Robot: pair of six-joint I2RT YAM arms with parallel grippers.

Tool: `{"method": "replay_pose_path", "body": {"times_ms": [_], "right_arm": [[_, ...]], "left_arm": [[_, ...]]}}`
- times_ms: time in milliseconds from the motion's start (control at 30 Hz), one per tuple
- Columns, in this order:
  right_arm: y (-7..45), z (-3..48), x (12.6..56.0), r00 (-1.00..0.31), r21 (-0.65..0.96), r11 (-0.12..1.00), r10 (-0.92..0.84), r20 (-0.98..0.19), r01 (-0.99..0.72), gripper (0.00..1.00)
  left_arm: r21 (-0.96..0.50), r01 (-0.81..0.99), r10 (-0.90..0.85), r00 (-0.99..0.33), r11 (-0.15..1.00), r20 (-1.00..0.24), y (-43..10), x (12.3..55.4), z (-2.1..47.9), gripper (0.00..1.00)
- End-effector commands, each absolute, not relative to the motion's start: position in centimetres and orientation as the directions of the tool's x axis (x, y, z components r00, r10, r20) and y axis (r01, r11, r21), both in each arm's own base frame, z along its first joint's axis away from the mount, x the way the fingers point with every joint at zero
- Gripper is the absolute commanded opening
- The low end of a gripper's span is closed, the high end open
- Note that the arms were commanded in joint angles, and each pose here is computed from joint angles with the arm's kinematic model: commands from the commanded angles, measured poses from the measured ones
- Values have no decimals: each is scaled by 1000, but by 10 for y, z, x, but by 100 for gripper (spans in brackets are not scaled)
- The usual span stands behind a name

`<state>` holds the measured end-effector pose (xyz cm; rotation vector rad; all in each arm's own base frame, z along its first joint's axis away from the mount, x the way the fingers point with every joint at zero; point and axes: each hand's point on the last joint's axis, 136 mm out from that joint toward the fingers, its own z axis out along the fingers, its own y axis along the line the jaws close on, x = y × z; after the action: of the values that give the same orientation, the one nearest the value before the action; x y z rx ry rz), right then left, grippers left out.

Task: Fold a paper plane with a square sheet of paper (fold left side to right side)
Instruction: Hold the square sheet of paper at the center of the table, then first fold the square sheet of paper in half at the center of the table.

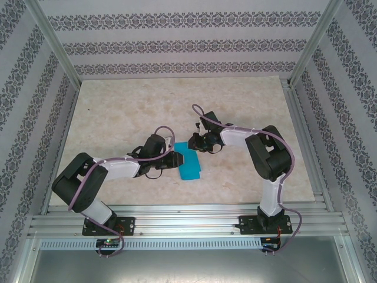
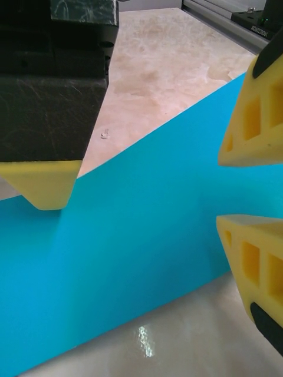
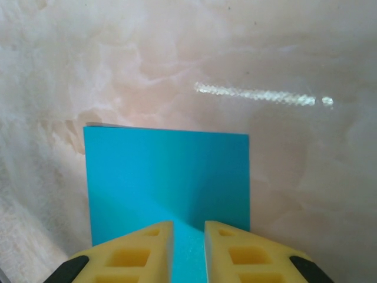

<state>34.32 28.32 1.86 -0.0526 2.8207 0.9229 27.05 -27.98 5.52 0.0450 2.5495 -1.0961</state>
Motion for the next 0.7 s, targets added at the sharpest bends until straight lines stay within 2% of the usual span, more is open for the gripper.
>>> {"method": "replay_pose_path", "body": {"times_ms": [0,333,667], "right_arm": [[284,15,347,-985,579,808,-2,-175,-105,20],[273,-4,337,-992,526,847,-11,-130,-78,19],[266,-10,335,-993,492,868,-12,-121,-71,19]], "left_arm": [[-700,218,-100,-918,680,-383,-295,278,66,29],[-683,210,-74,-929,700,-361,-298,275,47,28],[-652,204,-23,-946,730,-322,-296,252,23,27]]}}
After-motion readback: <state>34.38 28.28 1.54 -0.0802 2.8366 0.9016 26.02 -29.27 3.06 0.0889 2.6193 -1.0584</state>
